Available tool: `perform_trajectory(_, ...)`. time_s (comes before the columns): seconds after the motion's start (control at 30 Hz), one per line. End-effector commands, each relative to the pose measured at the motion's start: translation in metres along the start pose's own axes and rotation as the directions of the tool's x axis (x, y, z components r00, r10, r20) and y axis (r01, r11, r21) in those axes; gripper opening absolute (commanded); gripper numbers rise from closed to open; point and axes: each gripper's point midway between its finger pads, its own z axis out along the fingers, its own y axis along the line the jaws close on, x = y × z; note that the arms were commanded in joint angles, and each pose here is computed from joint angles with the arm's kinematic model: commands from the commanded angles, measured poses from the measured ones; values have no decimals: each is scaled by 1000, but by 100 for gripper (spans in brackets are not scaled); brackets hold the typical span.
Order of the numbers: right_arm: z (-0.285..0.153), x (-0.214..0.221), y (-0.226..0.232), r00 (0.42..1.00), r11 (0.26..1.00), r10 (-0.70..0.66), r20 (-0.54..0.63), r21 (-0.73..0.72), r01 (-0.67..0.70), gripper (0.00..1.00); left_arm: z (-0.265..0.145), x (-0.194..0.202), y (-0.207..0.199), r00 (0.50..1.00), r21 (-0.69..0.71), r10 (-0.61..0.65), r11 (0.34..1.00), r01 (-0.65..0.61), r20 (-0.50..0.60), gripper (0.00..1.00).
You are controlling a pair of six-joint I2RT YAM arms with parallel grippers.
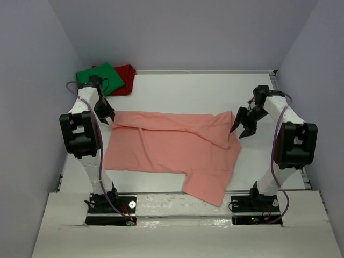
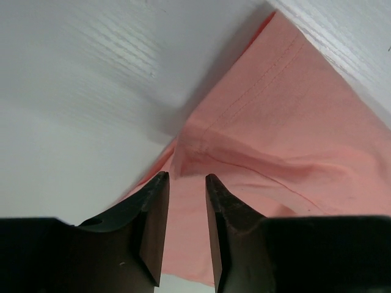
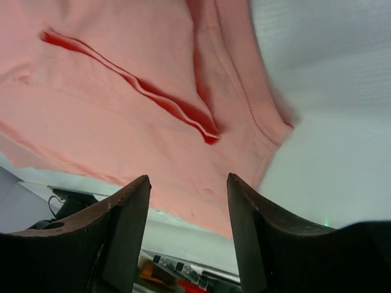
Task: Fold and stack the t-shirts
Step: Fold the flattened tshirt in 1/3 of the way
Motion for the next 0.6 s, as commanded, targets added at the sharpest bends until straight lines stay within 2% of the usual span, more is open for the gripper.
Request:
perform_trajectory(0.0, -28, -42, 21, 986, 999, -31, 164, -32, 37, 59, -36, -16, 7, 994, -16, -38, 999, 40, 105, 41)
perform_trajectory(0.17, -34, -74, 44, 963, 990, -50, 266, -116, 83, 58, -67, -49, 2, 971, 14, -60, 998, 58, 232, 42)
perform_trajectory(0.33, -30, -94, 59, 950, 978, -53, 307, -178, 112, 54, -82, -67, -6, 952, 52, -54, 998, 40, 301, 42)
perform_trajectory(0.43, -18, -108, 61, 953, 977, -46, 299, -186, 106, 54, -81, -72, -21, 948, 123, -46, 992, 8, 315, 42)
perform_trajectory(0.57, -7, -128, 61, 943, 976, -62, 328, -178, 126, 56, -60, -67, -33, 963, 174, -17, 984, -31, 270, 42)
